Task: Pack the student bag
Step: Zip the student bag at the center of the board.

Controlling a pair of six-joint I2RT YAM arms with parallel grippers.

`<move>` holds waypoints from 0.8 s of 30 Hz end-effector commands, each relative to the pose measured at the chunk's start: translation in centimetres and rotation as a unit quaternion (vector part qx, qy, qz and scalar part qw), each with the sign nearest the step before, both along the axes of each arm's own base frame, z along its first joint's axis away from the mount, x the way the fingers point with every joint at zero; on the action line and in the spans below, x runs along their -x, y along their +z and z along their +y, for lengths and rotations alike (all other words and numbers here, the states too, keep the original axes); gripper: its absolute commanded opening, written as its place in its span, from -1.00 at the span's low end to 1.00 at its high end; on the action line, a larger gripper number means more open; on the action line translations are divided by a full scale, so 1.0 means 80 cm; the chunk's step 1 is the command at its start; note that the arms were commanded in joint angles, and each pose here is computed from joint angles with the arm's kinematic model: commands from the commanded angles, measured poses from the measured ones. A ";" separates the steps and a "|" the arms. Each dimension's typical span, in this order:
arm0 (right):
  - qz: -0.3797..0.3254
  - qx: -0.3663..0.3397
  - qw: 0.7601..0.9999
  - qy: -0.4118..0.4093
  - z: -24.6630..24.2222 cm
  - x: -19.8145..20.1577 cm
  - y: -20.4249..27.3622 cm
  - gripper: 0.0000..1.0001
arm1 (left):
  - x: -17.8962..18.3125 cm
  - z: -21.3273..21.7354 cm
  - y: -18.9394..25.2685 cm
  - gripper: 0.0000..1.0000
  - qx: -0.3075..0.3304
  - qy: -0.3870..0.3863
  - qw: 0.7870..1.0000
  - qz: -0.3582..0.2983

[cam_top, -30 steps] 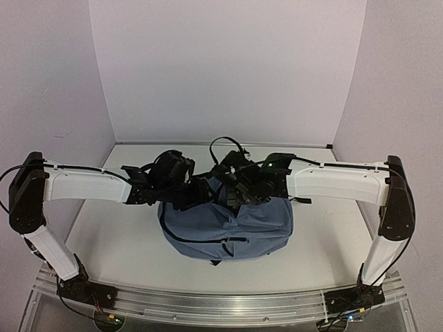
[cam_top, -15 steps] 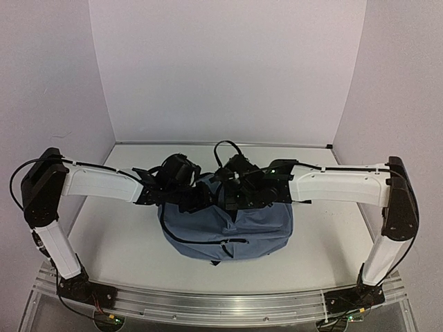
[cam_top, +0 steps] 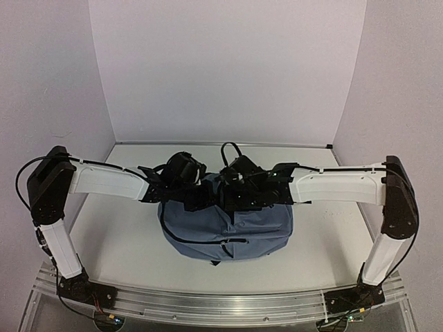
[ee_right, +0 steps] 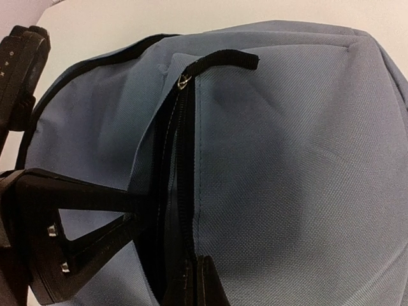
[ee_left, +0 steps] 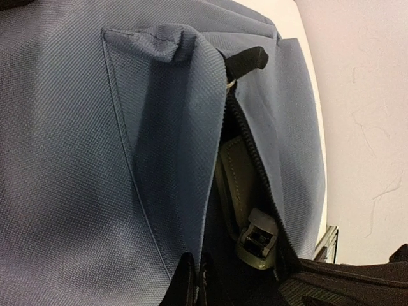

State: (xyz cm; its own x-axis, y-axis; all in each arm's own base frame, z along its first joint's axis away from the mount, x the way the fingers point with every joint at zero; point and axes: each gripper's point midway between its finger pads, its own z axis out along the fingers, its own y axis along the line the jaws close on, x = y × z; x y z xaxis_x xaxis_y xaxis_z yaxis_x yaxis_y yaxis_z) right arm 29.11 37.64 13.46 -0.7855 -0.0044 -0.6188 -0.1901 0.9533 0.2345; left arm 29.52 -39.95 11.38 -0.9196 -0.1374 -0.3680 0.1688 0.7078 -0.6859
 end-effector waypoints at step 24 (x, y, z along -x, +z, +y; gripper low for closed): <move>-0.025 -0.107 0.990 -0.088 -0.193 -0.078 0.057 0.94 | -0.013 -0.027 0.080 -0.16 0.077 -0.032 0.996 -0.024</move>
State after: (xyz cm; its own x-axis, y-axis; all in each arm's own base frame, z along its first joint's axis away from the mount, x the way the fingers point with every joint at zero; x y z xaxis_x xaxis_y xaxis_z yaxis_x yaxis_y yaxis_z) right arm 34.61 25.52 20.37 -0.7113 0.2543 -0.6553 -0.0962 0.8883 0.4492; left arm 29.93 -42.74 13.28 -0.9326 -0.0975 -0.3476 0.2069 0.6447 -0.7359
